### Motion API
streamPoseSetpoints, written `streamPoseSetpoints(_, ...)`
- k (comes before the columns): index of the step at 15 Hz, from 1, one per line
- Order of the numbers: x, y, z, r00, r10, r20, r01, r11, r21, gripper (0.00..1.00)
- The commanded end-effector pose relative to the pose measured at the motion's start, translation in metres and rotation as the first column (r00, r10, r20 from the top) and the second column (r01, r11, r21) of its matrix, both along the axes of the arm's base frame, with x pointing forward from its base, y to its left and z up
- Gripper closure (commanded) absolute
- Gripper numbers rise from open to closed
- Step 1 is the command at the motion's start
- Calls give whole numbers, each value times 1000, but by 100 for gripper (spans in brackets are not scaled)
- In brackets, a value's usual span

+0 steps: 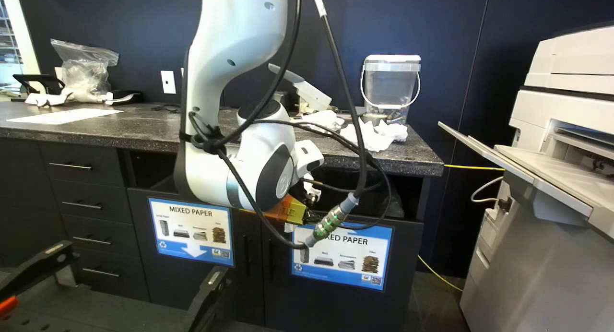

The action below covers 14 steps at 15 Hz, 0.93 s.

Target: Place the crumpled paper in the bin on the right

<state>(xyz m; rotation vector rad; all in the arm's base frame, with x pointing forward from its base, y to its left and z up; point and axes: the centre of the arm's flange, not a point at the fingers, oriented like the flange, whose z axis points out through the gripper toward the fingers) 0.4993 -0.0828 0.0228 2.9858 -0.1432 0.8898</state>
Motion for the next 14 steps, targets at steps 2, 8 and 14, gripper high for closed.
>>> streamPoseSetpoints(2, 37, -24, -32, 995, 8, 101, -8, 1000, 5, 97)
streamPoseSetpoints(8, 51, -41, -24, 984, 12, 179, -10, 1000, -11, 97)
streamPoseSetpoints(14, 49, -46, -13, 954, -10, 299, 13, 1000, -7, 97)
